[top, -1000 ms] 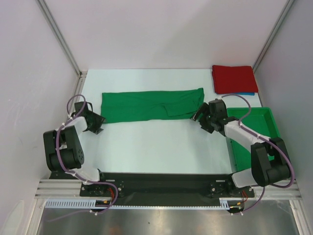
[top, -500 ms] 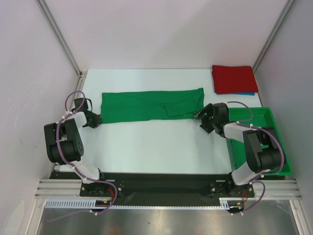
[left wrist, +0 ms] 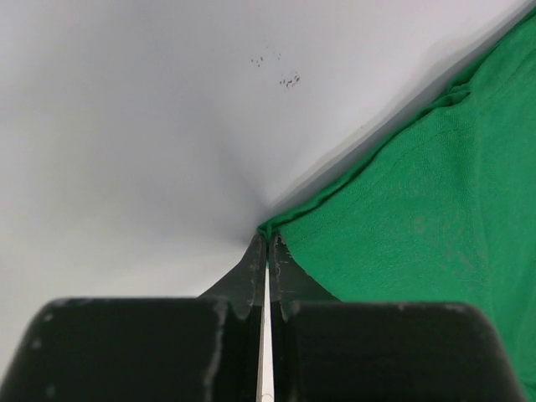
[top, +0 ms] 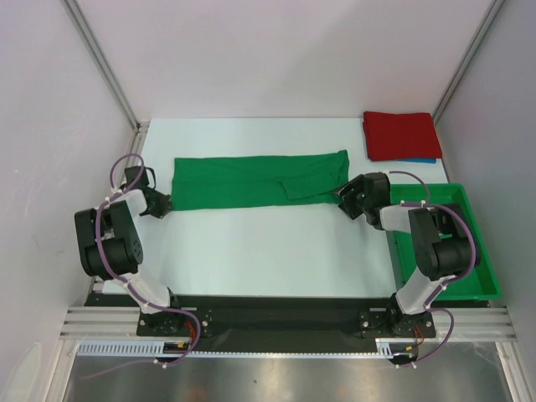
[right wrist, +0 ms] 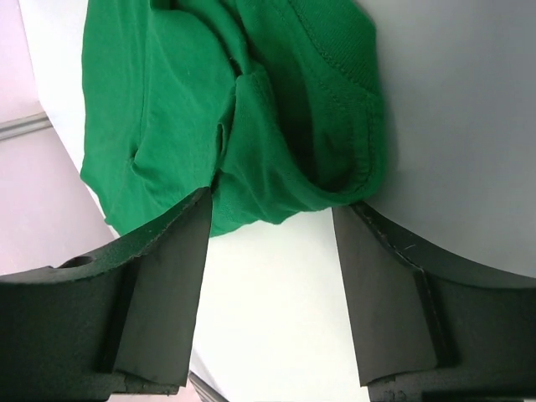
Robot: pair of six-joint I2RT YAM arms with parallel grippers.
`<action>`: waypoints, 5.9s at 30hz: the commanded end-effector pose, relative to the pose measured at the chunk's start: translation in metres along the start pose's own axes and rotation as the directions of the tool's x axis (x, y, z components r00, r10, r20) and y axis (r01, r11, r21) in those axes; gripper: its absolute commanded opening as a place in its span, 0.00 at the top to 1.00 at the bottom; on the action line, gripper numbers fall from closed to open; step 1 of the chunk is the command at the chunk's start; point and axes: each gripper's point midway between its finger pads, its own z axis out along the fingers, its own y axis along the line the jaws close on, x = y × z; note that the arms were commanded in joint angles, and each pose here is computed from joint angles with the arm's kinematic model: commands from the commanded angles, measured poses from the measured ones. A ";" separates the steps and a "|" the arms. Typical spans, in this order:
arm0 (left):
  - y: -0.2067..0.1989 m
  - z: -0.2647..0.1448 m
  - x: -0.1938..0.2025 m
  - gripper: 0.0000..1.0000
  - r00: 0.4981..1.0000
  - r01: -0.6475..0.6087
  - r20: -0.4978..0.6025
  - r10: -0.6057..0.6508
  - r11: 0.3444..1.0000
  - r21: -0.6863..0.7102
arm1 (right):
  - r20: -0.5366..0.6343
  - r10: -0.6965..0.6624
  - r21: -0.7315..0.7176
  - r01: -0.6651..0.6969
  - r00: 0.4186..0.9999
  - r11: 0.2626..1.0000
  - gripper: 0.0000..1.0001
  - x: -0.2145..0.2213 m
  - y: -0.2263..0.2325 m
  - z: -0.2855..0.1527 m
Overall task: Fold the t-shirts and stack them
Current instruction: Fold the tshirt
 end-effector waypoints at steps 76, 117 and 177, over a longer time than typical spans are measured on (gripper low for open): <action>-0.019 -0.180 0.433 1.00 0.629 -0.541 -0.329 0.704 0.700 0.466 | 0.168 -0.256 -0.195 0.286 0.952 0.938 1.00 -0.165 0.119 0.244; -0.062 -0.219 0.286 0.47 0.383 -0.779 0.134 0.914 0.242 0.578 | -0.039 -0.575 -0.054 0.573 0.817 0.818 0.29 -0.058 0.102 -0.045; 0.053 -0.125 0.313 0.60 0.465 -0.647 -0.251 0.849 0.520 0.558 | -0.543 -0.295 -0.072 0.306 0.787 0.949 0.71 0.174 -0.104 -0.152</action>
